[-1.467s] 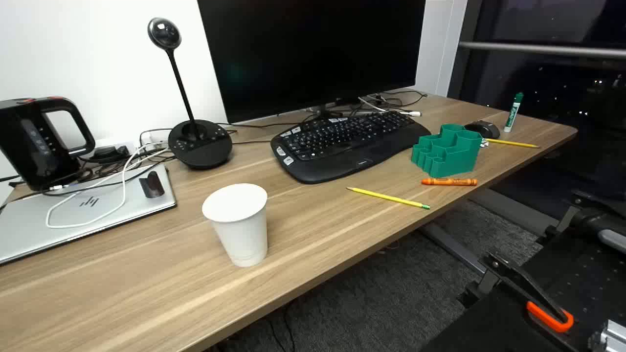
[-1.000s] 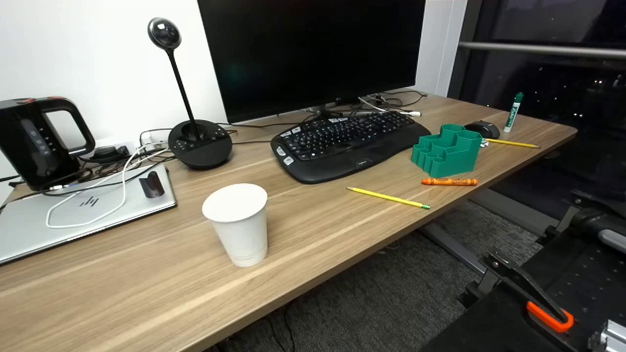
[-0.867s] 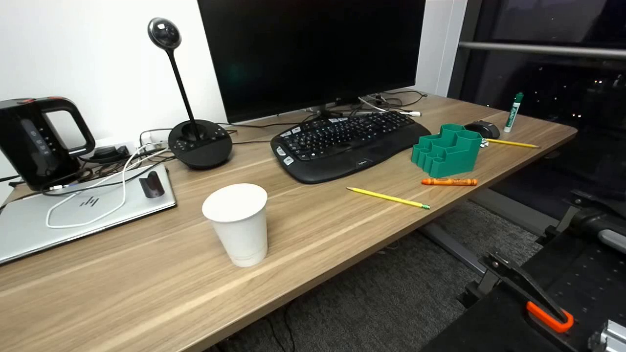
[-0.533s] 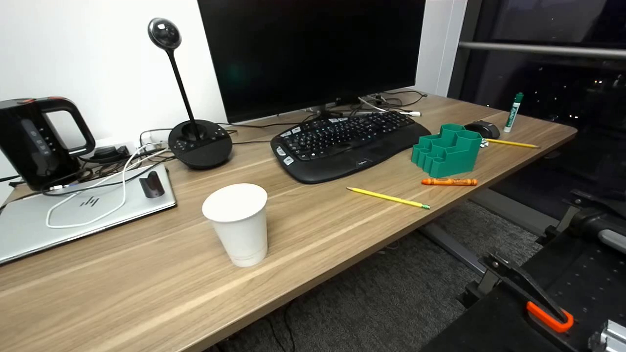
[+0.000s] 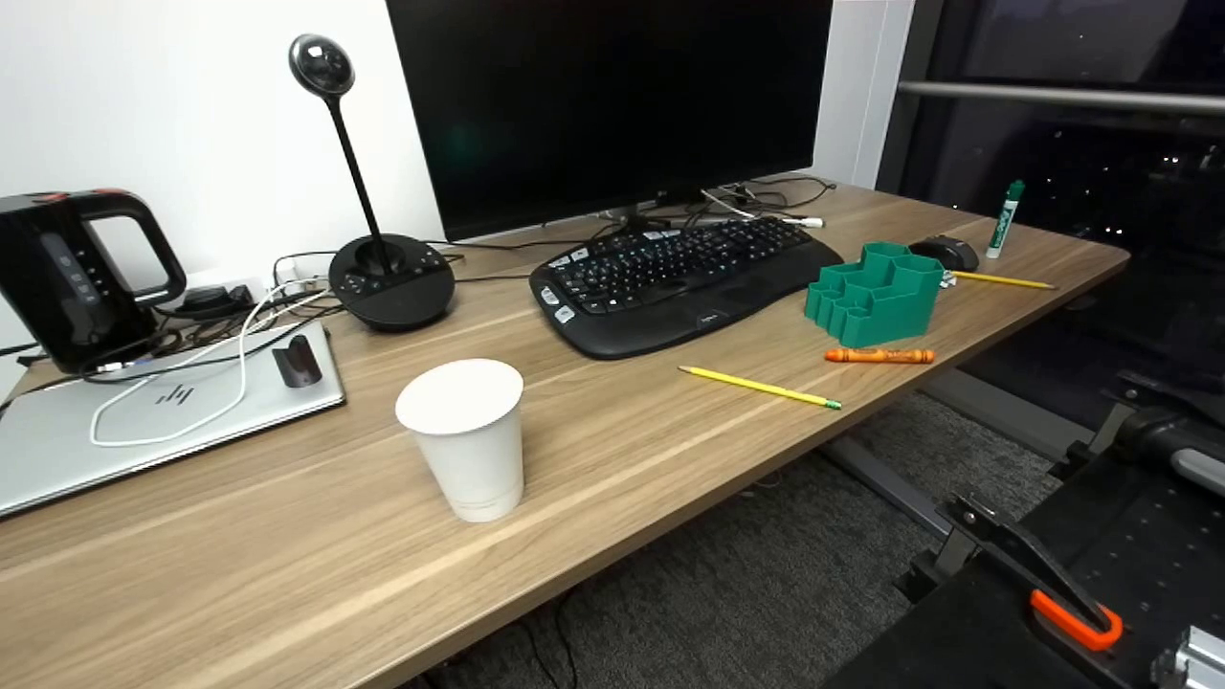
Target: Pick the green object and move it to the left on the counter
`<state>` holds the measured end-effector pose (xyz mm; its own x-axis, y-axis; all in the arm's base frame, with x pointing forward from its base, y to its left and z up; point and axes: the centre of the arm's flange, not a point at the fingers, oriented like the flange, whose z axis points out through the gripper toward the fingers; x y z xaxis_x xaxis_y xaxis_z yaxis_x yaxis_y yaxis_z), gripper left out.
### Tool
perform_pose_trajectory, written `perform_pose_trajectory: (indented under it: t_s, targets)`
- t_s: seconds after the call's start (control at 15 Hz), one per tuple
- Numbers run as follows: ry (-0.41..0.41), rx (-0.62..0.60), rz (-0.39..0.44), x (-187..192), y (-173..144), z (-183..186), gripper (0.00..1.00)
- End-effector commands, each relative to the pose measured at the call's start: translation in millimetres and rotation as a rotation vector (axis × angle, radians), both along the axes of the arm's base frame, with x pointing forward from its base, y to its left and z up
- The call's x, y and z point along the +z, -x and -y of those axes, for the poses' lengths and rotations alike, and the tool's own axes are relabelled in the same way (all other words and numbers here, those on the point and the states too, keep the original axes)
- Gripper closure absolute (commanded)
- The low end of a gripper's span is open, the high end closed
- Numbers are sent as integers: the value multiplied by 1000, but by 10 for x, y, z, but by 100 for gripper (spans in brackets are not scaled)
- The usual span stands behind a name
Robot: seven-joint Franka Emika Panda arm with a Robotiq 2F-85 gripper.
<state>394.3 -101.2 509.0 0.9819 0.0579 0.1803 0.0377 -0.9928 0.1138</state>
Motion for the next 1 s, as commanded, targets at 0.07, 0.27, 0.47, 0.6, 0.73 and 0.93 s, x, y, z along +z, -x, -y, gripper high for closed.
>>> perform_pose_trajectory:
  t_s: [0.07,0.27,0.47,0.6,0.73,0.93]
  targets:
    - [-20,-79,-97,-627,-813,220,0]
    - [-45,-116,-169,-1189,-1139,188,0]
    - [-92,-168,-221,-1642,-1453,164,0]
    - [-109,-212,-250,-1909,-1618,153,0]
    - [-108,-245,-257,-2177,-1737,134,0]
    - [-101,-289,-270,-2518,-1924,120,0]
